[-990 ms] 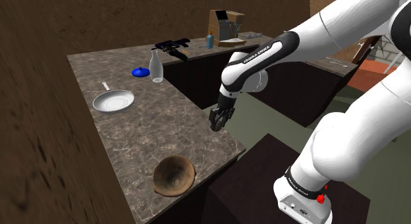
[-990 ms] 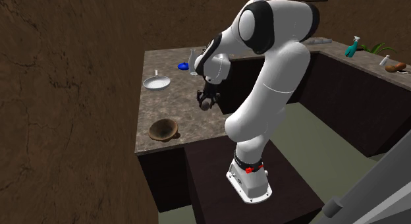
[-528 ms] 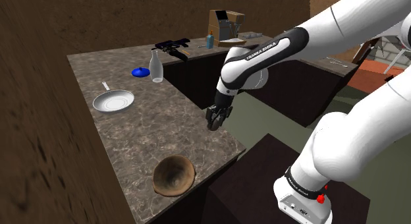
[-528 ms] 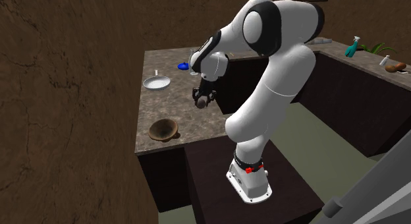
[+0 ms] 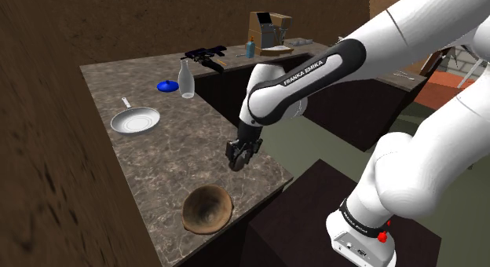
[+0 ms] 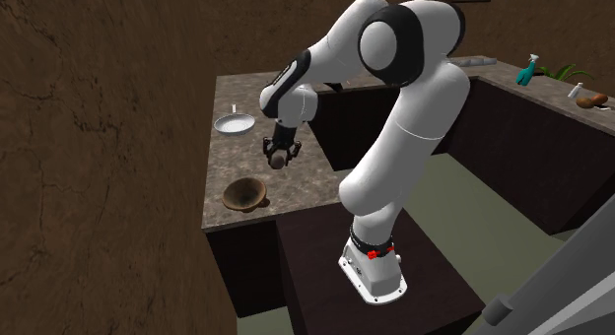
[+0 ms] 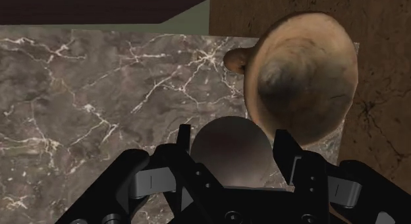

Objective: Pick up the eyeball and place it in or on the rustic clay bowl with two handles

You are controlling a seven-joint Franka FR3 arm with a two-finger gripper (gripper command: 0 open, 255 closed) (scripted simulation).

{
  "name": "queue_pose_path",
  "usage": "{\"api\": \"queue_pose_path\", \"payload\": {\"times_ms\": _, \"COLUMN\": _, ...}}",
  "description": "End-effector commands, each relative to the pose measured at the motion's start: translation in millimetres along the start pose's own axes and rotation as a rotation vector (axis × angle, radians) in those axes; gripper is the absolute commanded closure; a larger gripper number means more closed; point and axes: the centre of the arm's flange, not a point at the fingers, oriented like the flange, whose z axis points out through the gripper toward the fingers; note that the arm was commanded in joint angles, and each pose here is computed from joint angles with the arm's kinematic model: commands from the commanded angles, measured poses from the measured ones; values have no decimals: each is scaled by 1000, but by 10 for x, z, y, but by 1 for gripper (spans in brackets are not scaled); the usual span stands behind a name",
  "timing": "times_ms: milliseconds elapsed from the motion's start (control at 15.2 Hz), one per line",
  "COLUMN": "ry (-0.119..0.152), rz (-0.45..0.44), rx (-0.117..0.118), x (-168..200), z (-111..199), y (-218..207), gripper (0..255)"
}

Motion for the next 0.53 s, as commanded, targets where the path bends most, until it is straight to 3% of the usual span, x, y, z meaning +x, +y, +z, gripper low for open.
{"api": "queue_pose_path", "payload": {"times_ms": 0, "ry": 0, "rz": 1, "rx": 1, "x": -77, "z": 78, "y": -311, "gripper": 255}}
{"api": "queue_pose_path", "payload": {"times_ms": 462, "ry": 0, "rz": 1, "rx": 1, "x": -260, "z": 330, "y": -1181, "gripper": 255}}
